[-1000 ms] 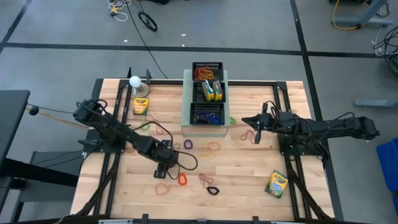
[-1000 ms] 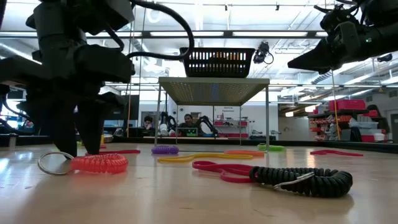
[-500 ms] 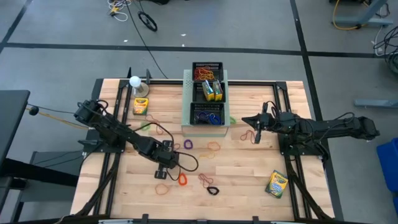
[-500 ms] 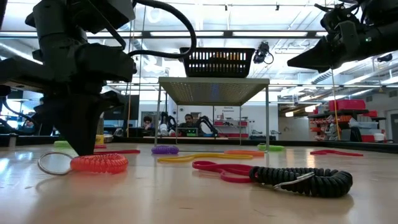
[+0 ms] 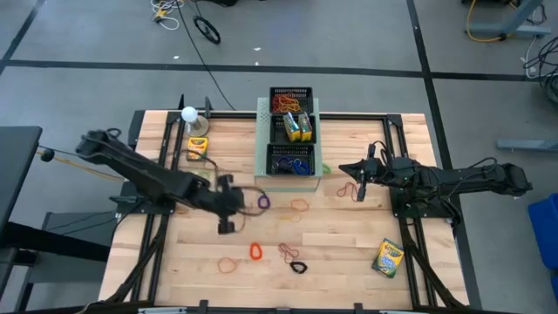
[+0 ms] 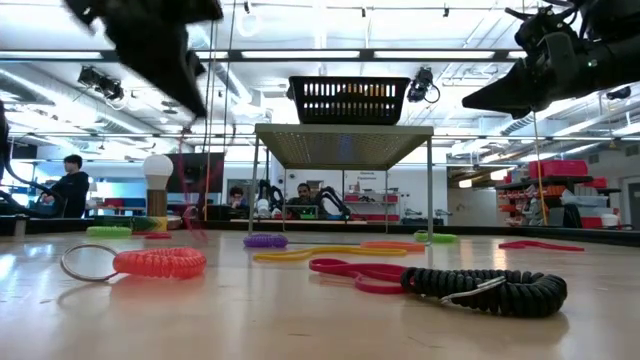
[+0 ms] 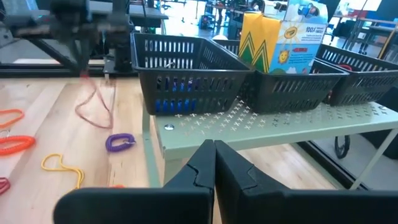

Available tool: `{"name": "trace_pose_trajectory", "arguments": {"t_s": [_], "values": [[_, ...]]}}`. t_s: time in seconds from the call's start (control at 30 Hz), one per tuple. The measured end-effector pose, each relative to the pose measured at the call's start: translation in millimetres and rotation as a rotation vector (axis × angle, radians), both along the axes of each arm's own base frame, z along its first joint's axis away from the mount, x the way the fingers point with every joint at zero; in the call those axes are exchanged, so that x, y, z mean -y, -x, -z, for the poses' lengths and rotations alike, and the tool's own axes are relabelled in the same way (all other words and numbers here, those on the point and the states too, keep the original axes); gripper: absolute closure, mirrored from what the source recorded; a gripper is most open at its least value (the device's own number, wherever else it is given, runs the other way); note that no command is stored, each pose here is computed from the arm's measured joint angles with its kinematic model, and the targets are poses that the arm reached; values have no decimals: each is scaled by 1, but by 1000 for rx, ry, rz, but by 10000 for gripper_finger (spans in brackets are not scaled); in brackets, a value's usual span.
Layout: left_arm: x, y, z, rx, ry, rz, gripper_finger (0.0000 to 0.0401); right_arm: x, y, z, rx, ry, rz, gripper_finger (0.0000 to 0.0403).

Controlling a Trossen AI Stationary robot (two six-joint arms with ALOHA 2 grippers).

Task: Pick & Place Office Desk Supplies
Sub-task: Put the red rubber band into the top black bin on the shelf

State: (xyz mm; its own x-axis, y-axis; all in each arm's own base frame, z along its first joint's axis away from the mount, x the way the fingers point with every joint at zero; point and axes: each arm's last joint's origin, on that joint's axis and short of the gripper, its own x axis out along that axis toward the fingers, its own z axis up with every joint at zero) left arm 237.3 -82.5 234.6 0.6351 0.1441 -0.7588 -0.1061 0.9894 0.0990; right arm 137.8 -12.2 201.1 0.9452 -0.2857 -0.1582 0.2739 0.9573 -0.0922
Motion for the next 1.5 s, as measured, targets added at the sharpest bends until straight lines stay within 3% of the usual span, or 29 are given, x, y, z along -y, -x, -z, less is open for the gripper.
{"name": "trace_pose_trajectory", "arguments": {"t_s": [0.3,0.5,0.7,0.83,1.17,1.3,1.5], "values": [[-51,48,-73,396,-105,-317,397,-1,0,5,3,-83,-17,398],[-101,52,-105,587,-255,-457,397,-1,0,5,9,-116,-12,398],[-165,37,-121,799,-280,-370,397,-1,0,5,9,-117,-15,398],[-208,22,-124,862,-253,-319,397,-1,0,5,9,-117,-15,398],[-298,-50,-139,833,-203,-221,397,-1,0,5,10,-120,-14,398],[-323,-76,-129,803,-129,-207,397,-1,0,5,9,-120,-14,398],[-338,-98,-104,724,-55,-201,396,-1,1,10,10,-119,-14,398]]}}
